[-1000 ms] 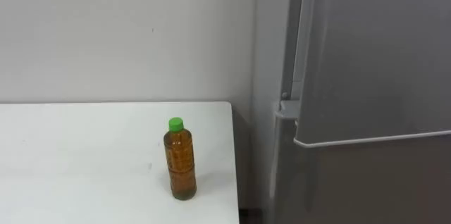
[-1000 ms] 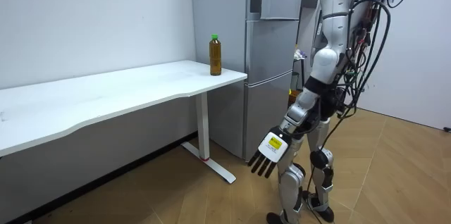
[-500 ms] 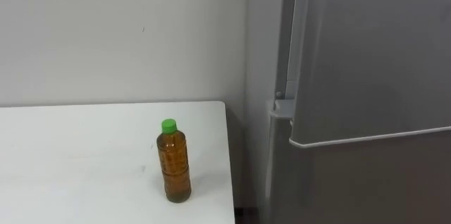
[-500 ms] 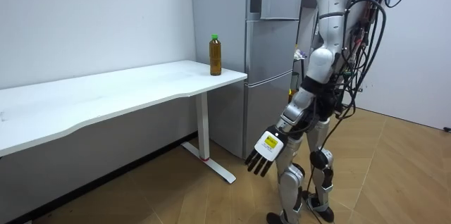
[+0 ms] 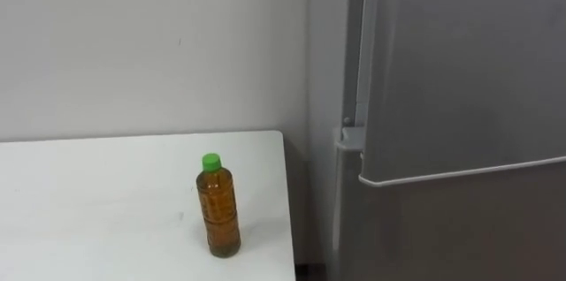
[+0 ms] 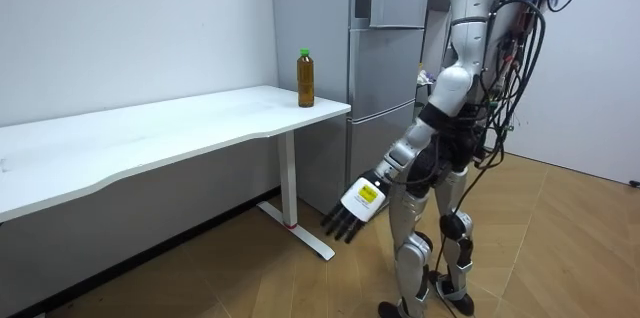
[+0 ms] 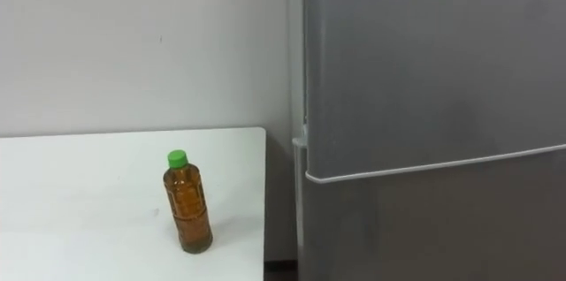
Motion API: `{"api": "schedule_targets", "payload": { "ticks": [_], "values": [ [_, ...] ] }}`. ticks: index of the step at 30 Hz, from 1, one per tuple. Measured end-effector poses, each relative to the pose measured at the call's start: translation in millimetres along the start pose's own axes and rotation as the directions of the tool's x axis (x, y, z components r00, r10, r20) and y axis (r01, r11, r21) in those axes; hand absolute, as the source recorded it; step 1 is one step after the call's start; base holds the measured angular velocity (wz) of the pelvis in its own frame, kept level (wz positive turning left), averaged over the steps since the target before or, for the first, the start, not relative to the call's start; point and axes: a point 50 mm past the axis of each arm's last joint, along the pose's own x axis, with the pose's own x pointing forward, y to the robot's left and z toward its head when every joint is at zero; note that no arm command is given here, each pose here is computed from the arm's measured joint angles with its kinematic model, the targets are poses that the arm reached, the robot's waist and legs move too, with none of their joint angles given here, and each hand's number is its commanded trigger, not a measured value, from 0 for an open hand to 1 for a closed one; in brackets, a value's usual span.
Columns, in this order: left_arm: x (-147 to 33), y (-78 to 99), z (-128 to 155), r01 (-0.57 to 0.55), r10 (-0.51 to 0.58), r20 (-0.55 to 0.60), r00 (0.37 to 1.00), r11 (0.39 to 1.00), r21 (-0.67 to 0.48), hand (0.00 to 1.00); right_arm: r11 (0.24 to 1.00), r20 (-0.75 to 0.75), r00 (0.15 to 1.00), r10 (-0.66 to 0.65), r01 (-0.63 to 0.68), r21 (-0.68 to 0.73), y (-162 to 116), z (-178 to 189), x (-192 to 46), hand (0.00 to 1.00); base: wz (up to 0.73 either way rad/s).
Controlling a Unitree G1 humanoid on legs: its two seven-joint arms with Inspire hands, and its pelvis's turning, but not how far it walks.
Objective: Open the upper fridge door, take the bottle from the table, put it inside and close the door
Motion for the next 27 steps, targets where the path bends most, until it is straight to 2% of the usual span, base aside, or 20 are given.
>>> {"api": "schedule_targets", "payload": {
  "ticks": [5,9,15,20,22,27],
  "values": [
    [7.2,4.2,33.4,-0.048,0.051,0.108,0.993,0.998,-0.038,0.00,0.999,0.034,0.999,0.007,-0.005,-0.052,-2.4,4.5,-1.2,0.00,-0.02],
    [5.6,3.0,53.2,-0.048,0.070,0.167,0.983,0.989,-0.137,0.00,0.998,0.050,0.999,0.005,-0.002,-0.062,-2.9,6.6,-1.8,0.00,-0.06],
    [-0.6,14.8,94.1,-0.064,0.147,0.300,0.943,0.961,-0.270,0.00,0.998,0.053,0.998,-0.014,0.018,-0.067,-6.1,4.8,-2.8,0.00,-0.04],
    [-21.0,23.9,142.8,-0.031,0.222,0.469,0.855,0.924,-0.382,0.00,0.997,0.053,0.998,-0.020,0.024,-0.075,-6.4,3.4,-3.4,0.00,0.00],
    [-36.2,27.2,167.2,0.001,0.246,0.562,0.790,0.915,-0.402,0.00,0.997,0.064,0.998,-0.017,0.022,-0.073,-4.6,6.6,-2.9,0.00,0.02],
    [-71.1,28.6,206.1,0.098,0.257,0.714,0.651,0.905,-0.414,0.00,0.997,0.069,0.998,-0.009,0.014,-0.076,-1.9,8.4,-2.7,0.00,0.04]
  ]
}}
